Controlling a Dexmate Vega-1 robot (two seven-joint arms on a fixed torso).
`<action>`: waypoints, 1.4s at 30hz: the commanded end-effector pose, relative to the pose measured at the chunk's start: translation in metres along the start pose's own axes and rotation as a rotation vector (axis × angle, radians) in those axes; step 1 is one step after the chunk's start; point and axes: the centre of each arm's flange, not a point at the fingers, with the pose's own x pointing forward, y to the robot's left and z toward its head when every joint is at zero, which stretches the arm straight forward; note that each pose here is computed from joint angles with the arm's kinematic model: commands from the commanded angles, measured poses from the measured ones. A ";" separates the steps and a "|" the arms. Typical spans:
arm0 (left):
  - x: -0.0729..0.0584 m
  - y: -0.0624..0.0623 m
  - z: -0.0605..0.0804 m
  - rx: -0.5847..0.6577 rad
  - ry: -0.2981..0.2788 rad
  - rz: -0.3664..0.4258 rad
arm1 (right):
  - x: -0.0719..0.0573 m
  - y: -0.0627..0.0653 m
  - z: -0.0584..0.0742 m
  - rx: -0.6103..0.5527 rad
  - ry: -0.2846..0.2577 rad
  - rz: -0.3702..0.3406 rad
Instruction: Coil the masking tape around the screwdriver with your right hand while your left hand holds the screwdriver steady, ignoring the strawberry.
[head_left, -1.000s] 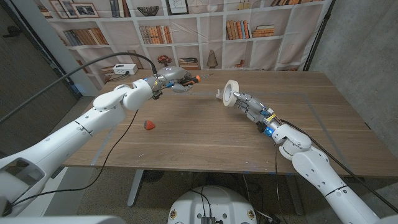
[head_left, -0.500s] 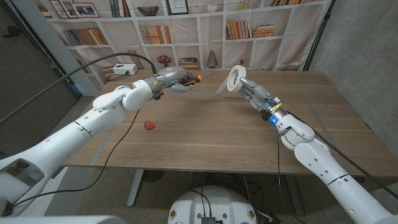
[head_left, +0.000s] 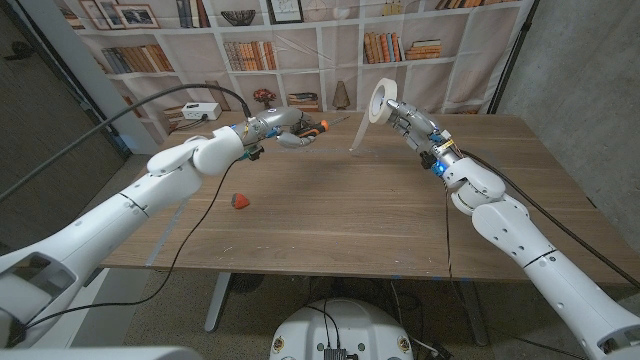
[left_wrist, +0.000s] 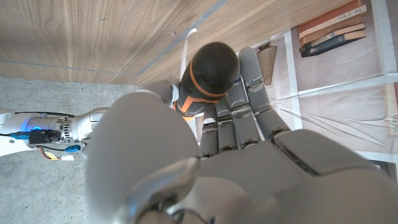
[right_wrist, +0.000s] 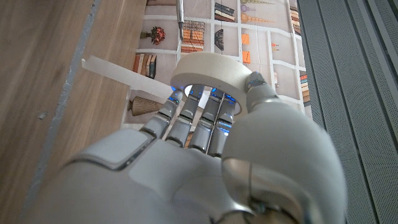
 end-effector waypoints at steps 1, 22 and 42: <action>0.012 -0.003 0.001 -0.038 0.001 -0.106 | 0.028 -0.001 0.018 -0.079 -0.025 -0.002; 0.046 -0.008 -0.013 -0.137 -0.020 -0.095 | 0.024 0.019 0.033 -0.119 -0.054 0.106; 0.089 -0.023 -0.016 -0.140 -0.010 -0.097 | 0.000 0.025 0.066 -0.137 -0.121 0.155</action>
